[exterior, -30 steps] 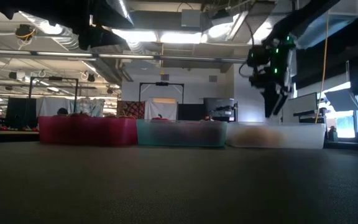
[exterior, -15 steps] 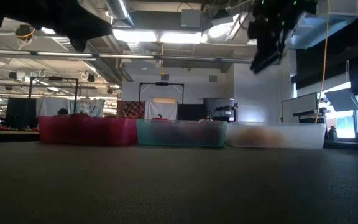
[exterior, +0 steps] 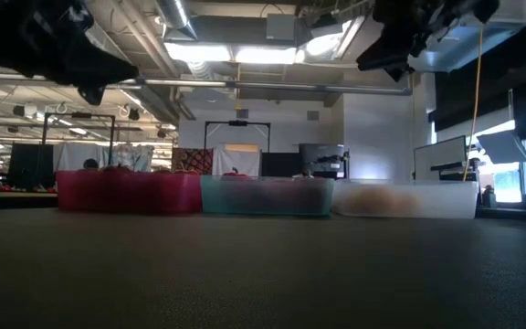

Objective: Sort produce into baskets
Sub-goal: Return to Home Position

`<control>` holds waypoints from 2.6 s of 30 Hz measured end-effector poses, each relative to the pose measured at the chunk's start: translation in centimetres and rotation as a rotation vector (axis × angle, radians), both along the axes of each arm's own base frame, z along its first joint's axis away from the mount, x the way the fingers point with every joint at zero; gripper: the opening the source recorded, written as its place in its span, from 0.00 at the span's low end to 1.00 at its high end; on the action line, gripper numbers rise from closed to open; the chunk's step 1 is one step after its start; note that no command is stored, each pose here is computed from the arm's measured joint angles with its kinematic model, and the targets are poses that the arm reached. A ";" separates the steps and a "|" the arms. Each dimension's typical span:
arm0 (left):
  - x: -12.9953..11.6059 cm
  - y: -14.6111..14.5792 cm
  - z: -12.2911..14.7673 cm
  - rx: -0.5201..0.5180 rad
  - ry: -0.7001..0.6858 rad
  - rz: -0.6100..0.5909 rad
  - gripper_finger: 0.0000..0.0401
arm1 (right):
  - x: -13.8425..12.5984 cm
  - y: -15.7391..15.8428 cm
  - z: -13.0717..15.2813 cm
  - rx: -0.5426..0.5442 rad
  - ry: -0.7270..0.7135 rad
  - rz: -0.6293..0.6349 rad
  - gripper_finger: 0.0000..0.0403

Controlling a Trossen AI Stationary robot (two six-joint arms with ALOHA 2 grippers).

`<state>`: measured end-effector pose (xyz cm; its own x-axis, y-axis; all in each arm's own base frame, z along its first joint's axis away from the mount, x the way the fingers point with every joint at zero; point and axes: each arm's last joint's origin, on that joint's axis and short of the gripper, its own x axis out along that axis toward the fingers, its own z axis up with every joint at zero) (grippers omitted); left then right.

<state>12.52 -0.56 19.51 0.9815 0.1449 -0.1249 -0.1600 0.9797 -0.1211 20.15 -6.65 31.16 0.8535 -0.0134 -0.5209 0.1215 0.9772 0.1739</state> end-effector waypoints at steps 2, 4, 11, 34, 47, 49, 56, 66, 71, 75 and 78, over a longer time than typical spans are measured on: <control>-0.3 0.0 -0.5 -0.001 -0.008 0.003 0.01 | -0.1 0.6 -1.0 0.006 -0.027 0.017 0.04; -0.6 0.1 -0.8 -0.005 -0.020 0.010 0.00 | -0.3 1.2 -1.9 0.015 -0.051 0.029 0.04; -1.2 0.5 -0.8 0.013 -0.032 0.140 0.03 | -1.4 2.8 -4.1 0.051 -0.117 0.061 0.05; -1.5 0.5 -1.9 0.065 0.086 0.130 0.03 | -8.0 6.4 -9.9 0.111 -0.361 0.067 0.05; -2.5 0.5 -0.6 0.104 -0.051 0.080 0.01 | -10.0 6.5 -12.5 0.099 -0.533 0.059 0.05; -2.8 0.5 -0.5 0.101 -0.071 0.064 0.01 | -10.0 6.5 -12.7 0.099 -0.538 0.059 0.05; -3.4 0.4 -1.3 0.098 -0.094 0.008 0.00 | -9.8 6.5 -14.0 0.117 -0.579 0.056 0.05; -2.8 -0.1 -2.6 0.148 -0.148 -0.151 0.00 | -9.8 6.4 -14.3 0.115 -0.554 0.016 0.05; -2.8 -0.1 -2.7 0.153 -0.143 -0.159 0.00 | -9.8 6.2 -15.0 0.156 -0.480 -0.063 0.05; -2.8 -0.2 -2.8 0.136 -0.133 -0.159 0.00 | -9.7 6.2 -15.1 0.206 -0.469 -0.059 0.05; -2.8 -0.2 -2.7 0.133 -0.135 -0.159 0.00 | -9.7 6.2 -15.1 0.199 -0.469 -0.057 0.05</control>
<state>9.76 -0.71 16.76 0.9998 -0.0061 0.0187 0.0061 1.0000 0.0006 10.40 -0.41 16.02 0.9969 -0.0059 -0.0790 0.0375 0.9138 0.4044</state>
